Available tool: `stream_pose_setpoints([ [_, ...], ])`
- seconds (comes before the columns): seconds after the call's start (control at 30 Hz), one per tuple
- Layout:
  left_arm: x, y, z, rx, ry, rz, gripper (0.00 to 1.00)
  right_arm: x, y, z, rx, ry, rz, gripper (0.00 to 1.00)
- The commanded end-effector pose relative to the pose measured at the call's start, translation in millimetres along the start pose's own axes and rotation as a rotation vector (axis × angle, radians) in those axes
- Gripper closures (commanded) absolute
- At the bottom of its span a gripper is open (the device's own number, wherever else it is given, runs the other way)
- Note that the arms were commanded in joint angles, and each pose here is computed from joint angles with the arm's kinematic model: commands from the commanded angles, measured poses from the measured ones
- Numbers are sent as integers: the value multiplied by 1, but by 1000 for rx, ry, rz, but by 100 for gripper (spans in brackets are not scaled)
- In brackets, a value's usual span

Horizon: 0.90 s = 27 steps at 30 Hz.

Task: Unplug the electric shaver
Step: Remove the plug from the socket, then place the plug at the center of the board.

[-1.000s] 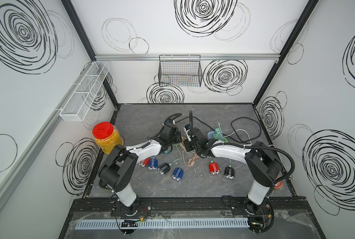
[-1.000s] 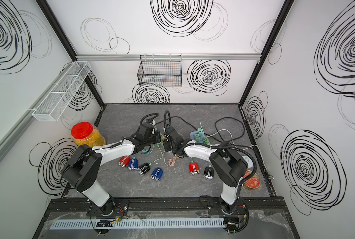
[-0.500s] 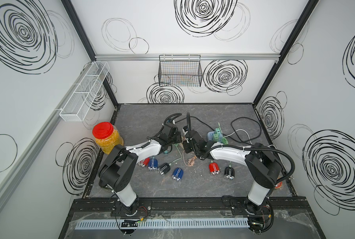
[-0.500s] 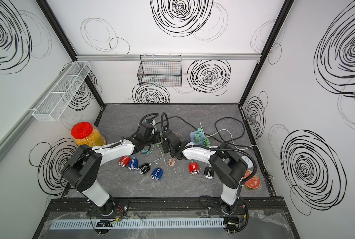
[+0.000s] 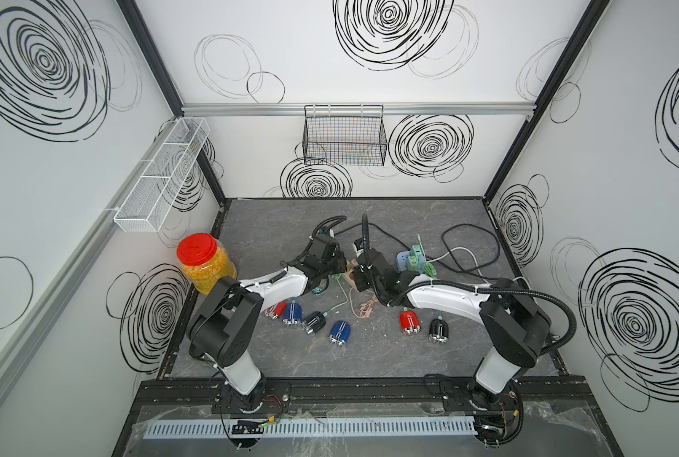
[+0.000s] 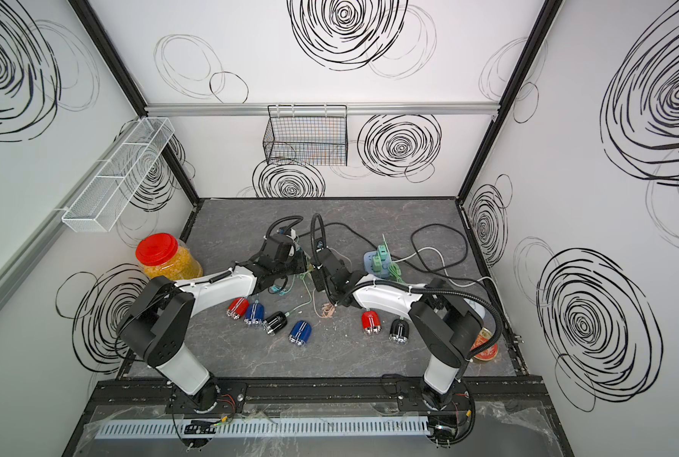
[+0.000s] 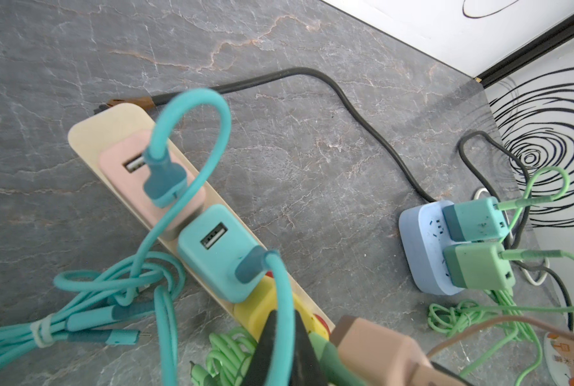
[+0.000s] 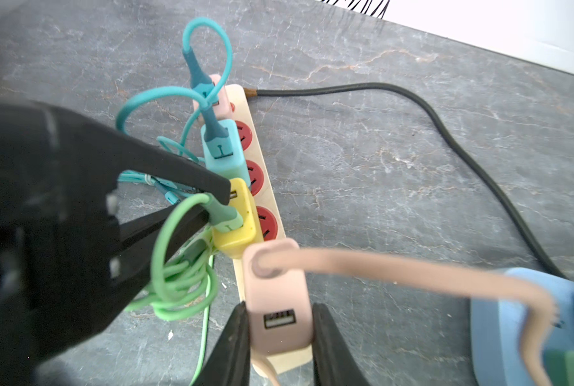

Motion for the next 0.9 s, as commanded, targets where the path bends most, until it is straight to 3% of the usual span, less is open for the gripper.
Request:
stream_pose_setpoints([
  [0.0,-5,13,14,-42,11,-30,85,-6,15,7,-17,-49,-24,88],
  [0.3,-10,36,33,-102,16,-36,62,-21,22,-3,41,-190,-56,87],
  [0.63,-7,58,33,-134,17,-35,58,-43,21,-27,104,-307,-124,87],
  [0.87,-5,70,28,-144,12,-40,57,-51,19,-41,156,-393,-81,88],
])
Point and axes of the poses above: each gripper's point midway between its finger pads, its own y axis back along the fingers, its own x axis along the line the jaws close on, z = x × y, the point moved 5 cm from there along y, back along the fingers, and after that the axes turned 11 degrees about -y, right-handed, at the moved point
